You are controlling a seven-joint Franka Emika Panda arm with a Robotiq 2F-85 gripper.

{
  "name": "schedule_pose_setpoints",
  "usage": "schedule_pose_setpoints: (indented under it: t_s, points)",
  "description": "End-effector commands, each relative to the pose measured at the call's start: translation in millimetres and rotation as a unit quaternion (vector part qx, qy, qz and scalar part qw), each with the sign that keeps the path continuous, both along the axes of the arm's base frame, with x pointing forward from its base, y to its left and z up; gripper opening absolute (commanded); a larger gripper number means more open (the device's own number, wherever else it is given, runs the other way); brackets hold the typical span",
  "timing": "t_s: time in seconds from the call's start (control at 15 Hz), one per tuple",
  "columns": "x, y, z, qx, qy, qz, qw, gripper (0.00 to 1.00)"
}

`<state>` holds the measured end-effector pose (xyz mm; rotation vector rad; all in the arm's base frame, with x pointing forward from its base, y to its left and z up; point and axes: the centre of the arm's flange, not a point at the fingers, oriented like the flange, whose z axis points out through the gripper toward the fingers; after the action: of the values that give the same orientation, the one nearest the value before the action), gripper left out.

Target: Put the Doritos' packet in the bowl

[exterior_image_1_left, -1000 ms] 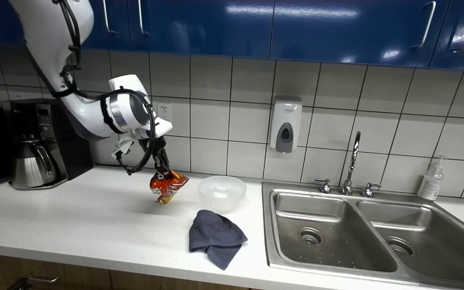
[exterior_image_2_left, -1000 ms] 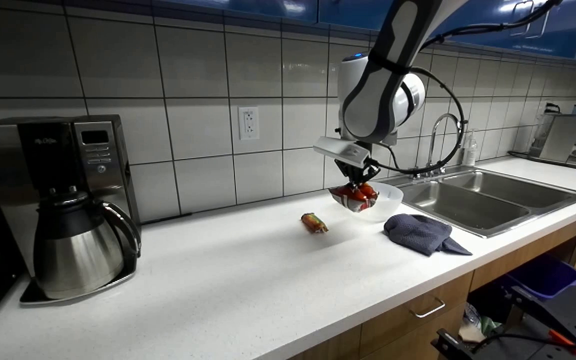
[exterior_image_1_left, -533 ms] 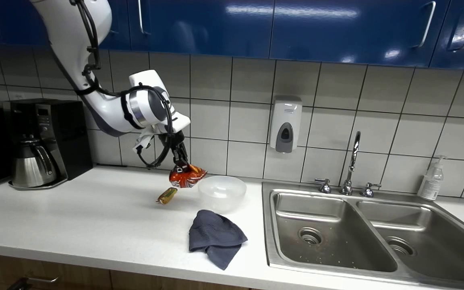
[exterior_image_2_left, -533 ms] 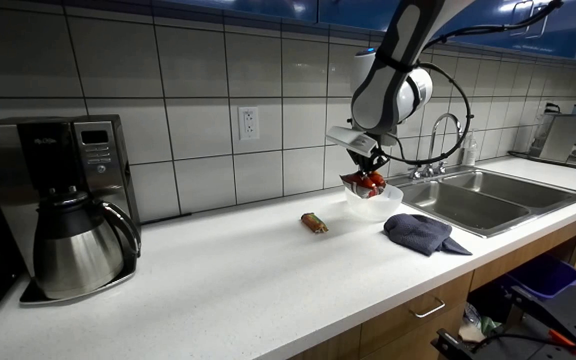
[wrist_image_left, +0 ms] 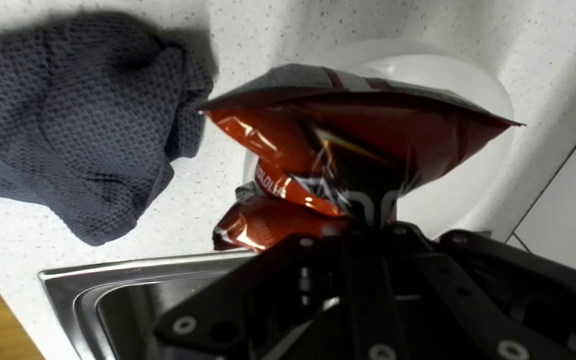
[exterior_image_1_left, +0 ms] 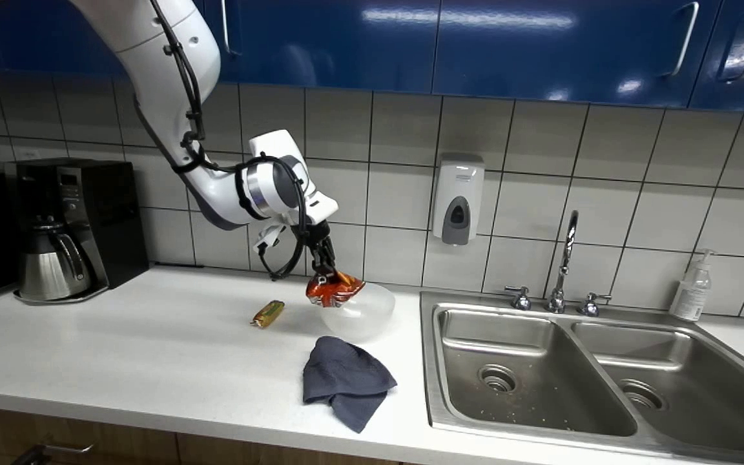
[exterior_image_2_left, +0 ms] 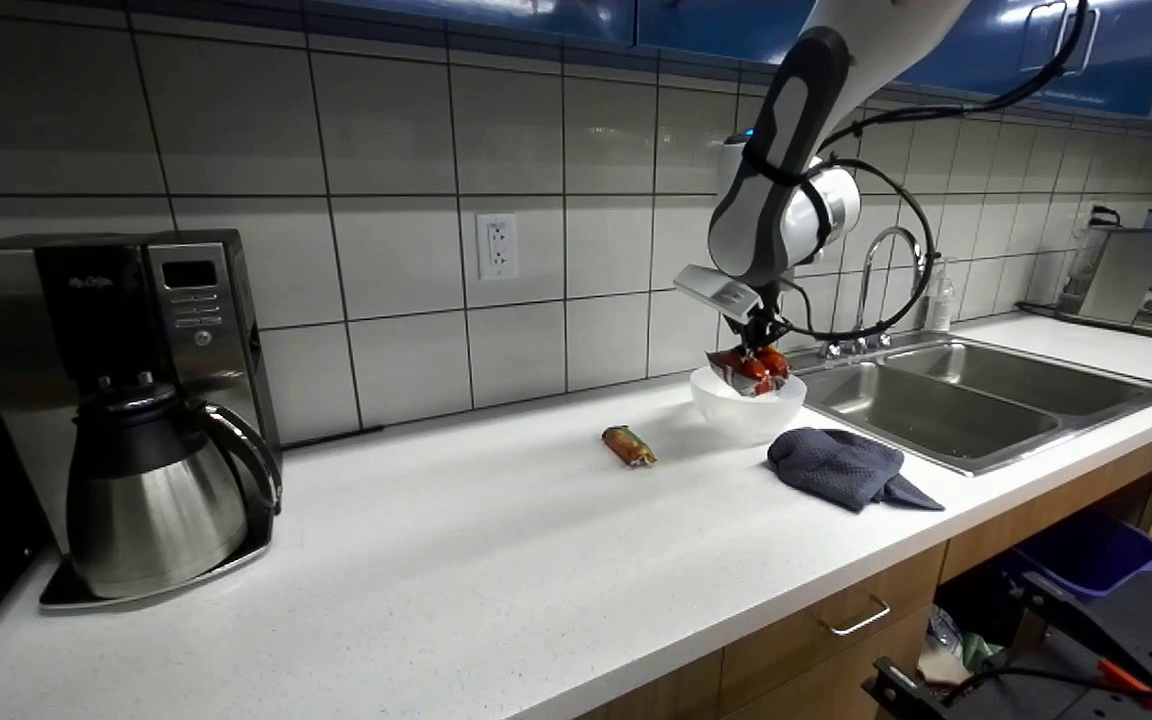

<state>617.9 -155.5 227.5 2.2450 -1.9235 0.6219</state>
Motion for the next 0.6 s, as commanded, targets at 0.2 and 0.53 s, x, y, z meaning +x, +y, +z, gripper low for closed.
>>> schedule_pose_setpoints:
  t_s: [0.2,0.53]
  points:
    - [54.4,-62.4,-29.0,-0.005,0.017,-0.055,0.9983,0.00]
    - [67.0,-79.8,-52.8,-0.009,0.035,-0.069,0.9970,0.26]
